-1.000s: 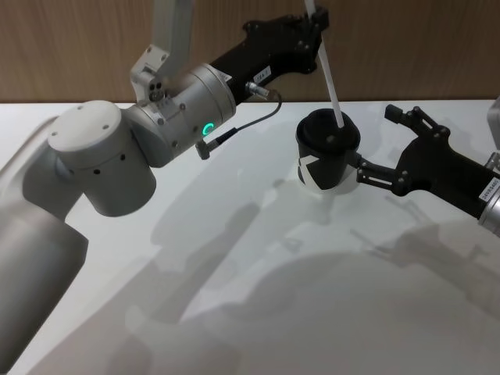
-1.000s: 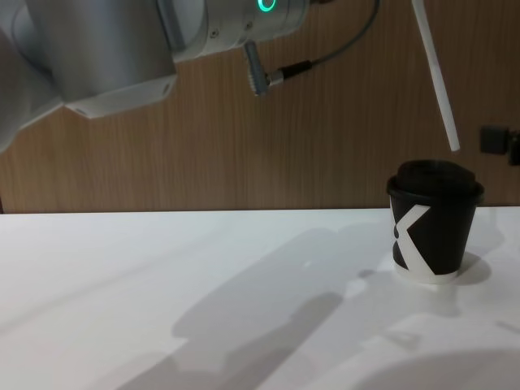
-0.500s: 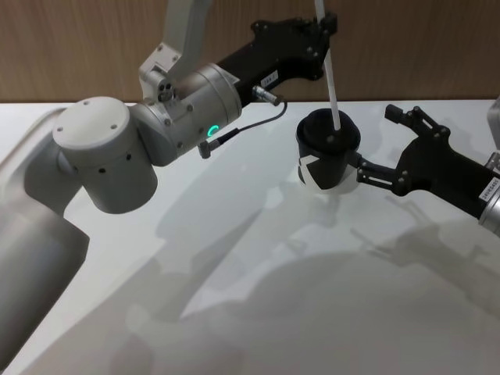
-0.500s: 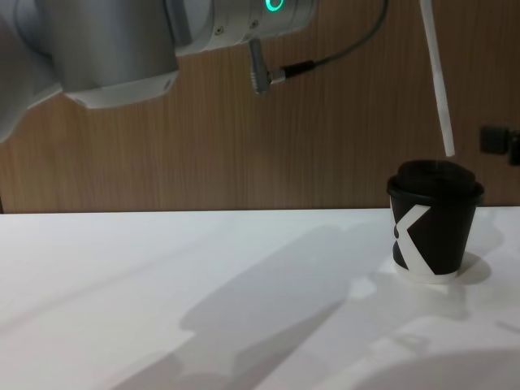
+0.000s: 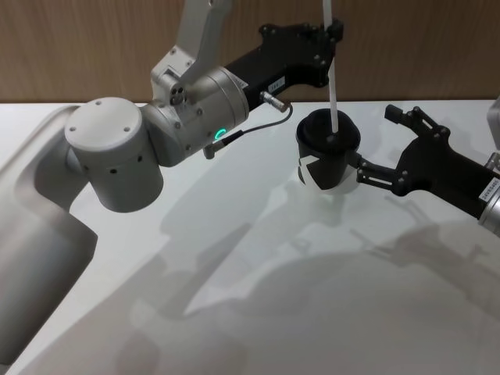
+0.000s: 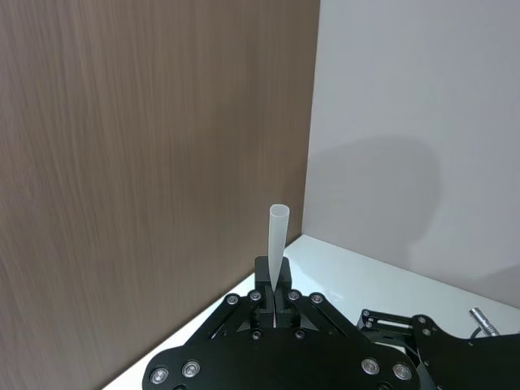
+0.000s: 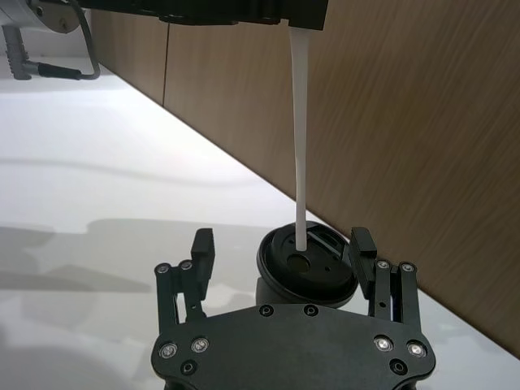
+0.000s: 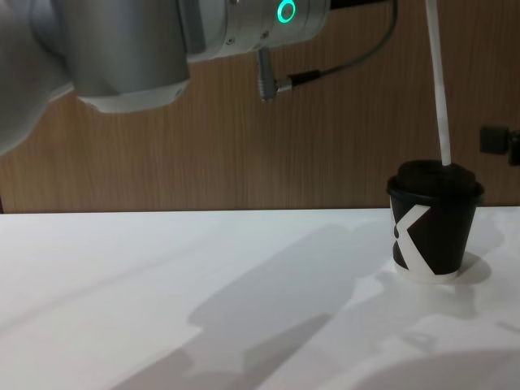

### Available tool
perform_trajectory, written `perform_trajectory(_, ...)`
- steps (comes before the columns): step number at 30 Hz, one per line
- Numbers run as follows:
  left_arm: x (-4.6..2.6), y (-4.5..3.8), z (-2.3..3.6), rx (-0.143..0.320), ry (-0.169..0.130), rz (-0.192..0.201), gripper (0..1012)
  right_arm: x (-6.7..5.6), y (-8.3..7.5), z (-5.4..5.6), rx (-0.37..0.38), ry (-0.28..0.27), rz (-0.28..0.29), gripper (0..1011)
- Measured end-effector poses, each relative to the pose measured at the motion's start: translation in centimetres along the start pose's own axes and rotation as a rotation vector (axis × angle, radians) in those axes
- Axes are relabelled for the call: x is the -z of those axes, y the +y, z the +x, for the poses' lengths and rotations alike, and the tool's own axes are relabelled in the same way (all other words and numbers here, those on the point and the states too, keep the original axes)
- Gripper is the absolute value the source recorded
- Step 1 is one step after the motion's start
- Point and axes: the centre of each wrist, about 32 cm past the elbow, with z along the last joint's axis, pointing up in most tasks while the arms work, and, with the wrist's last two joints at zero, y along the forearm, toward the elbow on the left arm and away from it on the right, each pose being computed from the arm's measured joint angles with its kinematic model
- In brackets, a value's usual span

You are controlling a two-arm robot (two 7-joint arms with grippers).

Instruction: Pick up the straw with one hand, pass it to the other hand, and insert it into the cup.

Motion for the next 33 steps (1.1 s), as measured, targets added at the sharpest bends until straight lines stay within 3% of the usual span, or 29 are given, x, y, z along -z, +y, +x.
perform_trajectory(14,0.48,-0.51,0.00,0.005,-0.032,0.005,12,0.00,0.00,0.00,0.000,0.000,0.000,1001)
perform_trajectory(33,1.00,-0.66,0.25,0.013,-0.047,0.018,11,0.00,0.00,0.00,0.000,0.000,0.000,1001)
